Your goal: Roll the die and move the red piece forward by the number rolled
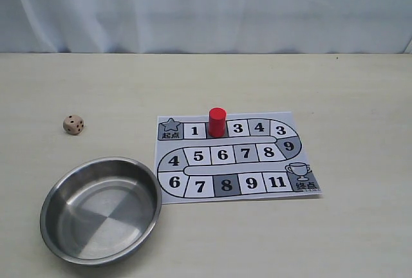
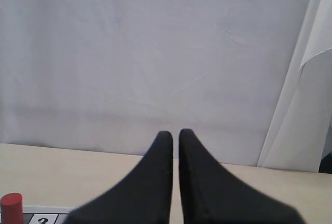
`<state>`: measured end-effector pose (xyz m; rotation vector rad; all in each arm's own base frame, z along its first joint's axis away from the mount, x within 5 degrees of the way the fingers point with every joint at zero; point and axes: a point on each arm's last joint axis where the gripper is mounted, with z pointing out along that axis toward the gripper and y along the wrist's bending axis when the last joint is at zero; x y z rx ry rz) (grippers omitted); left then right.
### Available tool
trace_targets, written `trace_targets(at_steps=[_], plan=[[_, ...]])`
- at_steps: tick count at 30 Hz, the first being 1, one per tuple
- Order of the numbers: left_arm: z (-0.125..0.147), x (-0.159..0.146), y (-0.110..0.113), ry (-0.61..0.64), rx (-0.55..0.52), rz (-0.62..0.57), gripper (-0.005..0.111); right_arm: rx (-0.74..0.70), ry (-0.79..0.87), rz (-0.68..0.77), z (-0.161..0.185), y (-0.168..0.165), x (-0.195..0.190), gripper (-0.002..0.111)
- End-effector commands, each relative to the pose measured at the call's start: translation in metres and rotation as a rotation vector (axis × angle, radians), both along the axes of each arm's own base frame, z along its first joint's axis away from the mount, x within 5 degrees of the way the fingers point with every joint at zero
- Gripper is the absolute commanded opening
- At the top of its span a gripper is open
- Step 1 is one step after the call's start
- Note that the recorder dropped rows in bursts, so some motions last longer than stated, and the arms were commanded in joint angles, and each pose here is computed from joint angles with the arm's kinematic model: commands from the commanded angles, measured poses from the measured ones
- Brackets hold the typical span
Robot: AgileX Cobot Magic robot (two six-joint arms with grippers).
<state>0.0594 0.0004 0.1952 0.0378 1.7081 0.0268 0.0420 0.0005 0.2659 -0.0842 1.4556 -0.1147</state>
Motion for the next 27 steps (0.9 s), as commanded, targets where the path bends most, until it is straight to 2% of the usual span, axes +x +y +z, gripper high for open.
trace_targets(at_steps=[1,10,12,15,27], plan=[[0.000,0.000,0.000,-0.012,-0.003,0.001,0.000,0.028,-0.010,0.000,-0.015,-0.001,0.005,0.004],[0.000,0.000,0.000,-0.012,-0.003,0.001,0.000,0.018,0.039,-0.016,-0.053,-0.002,0.014,0.004],[0.000,0.000,0.000,-0.012,-0.003,0.001,0.000,0.016,0.021,-0.019,-0.052,-0.002,0.014,0.004],[0.000,0.000,0.000,-0.012,-0.003,0.001,0.000,-0.023,0.081,-0.018,-0.058,-0.002,0.014,0.004],[0.000,0.000,0.000,-0.012,-0.003,0.001,0.000,0.031,0.124,-0.020,-0.062,-0.003,0.014,0.004]])
